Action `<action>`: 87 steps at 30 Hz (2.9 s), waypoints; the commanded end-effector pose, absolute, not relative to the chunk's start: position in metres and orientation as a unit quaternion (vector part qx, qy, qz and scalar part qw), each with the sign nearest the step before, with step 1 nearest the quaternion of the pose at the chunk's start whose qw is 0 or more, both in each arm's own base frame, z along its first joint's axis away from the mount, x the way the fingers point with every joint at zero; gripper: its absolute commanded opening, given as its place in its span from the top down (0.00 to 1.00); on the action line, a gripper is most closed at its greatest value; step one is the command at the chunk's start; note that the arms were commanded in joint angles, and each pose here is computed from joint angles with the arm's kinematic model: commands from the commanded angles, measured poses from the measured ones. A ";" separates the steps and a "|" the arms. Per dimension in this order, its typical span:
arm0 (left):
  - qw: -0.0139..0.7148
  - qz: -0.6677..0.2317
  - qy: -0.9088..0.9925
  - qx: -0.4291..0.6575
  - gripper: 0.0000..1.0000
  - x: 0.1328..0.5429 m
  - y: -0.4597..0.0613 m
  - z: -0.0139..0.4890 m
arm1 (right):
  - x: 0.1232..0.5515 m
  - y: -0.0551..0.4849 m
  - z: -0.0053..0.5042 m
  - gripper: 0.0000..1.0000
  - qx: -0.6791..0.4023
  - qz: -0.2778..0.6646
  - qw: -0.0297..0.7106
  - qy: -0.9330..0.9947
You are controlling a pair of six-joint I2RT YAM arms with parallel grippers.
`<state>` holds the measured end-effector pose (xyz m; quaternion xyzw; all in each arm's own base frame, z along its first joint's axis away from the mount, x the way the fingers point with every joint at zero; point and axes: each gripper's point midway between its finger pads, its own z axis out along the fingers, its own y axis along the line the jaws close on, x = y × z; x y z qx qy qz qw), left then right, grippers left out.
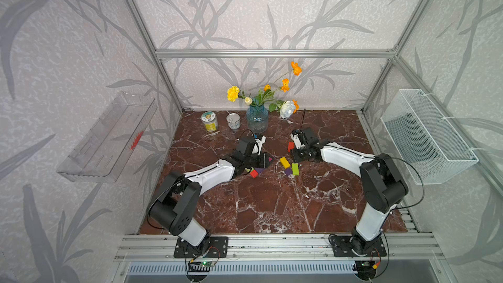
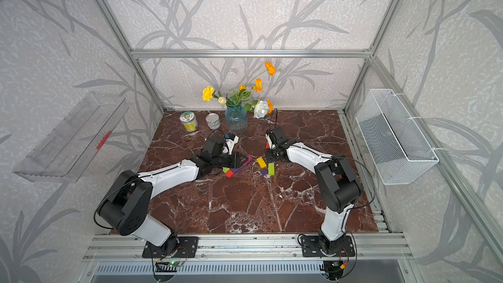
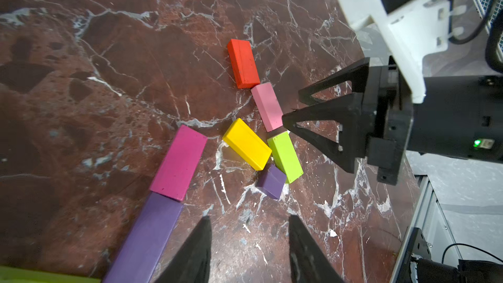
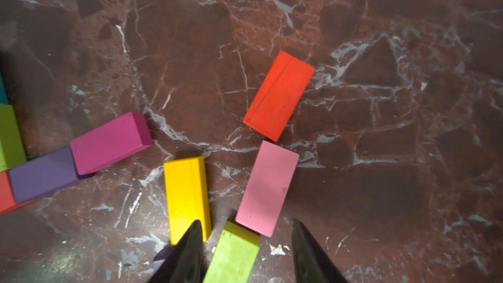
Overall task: Assemble the letter v with building blocks
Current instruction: Pick up the building block from the center of the board, then place the building block at the center of the board.
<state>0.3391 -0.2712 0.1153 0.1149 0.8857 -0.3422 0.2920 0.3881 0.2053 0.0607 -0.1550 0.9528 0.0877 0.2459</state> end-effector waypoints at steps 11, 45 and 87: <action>0.280 -0.352 0.881 0.148 0.56 0.338 -0.305 0.121 | 0.393 0.202 0.033 0.49 -0.142 0.092 0.214 0.962; 0.252 -0.342 0.888 0.174 0.57 0.328 -0.319 0.106 | 0.372 0.174 0.026 0.79 -0.148 0.042 0.185 0.971; 0.240 -0.327 0.897 0.176 0.57 0.323 -0.316 0.092 | 0.379 0.180 0.027 0.57 -0.183 0.060 0.140 0.971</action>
